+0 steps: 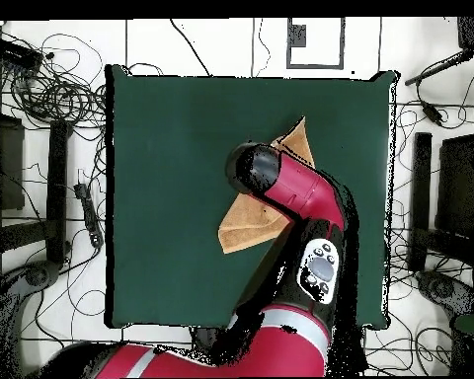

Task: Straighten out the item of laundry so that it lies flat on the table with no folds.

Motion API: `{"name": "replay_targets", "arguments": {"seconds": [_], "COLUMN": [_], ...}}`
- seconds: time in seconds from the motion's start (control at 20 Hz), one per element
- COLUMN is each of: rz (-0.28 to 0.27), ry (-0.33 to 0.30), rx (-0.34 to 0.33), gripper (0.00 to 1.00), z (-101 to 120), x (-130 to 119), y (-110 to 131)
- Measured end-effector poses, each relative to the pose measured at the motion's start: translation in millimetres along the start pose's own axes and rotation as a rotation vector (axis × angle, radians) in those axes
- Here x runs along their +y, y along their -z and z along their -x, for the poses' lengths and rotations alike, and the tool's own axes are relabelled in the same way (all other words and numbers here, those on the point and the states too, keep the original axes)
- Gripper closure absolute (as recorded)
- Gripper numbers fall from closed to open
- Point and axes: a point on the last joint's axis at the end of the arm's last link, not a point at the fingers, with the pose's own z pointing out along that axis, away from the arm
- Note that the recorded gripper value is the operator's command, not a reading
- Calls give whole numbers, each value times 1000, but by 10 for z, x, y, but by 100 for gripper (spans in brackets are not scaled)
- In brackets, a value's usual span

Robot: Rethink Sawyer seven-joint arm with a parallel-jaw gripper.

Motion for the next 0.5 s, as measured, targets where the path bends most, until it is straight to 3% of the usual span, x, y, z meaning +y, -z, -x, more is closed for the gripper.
{"name": "replay_targets", "arguments": {"seconds": [0.05,0.1,0.2,0.25,0.5], "rz": [3,12,16,23,30], "ry": [-21,-93,-138,-213,-448], "rx": [2,11,17,28,42], "gripper": [100,100,100,100,100], "z": [10,44,64,102,202], "x": [-21,-105,-174,-317,-920], "y": [1,5,7,13,45]}}
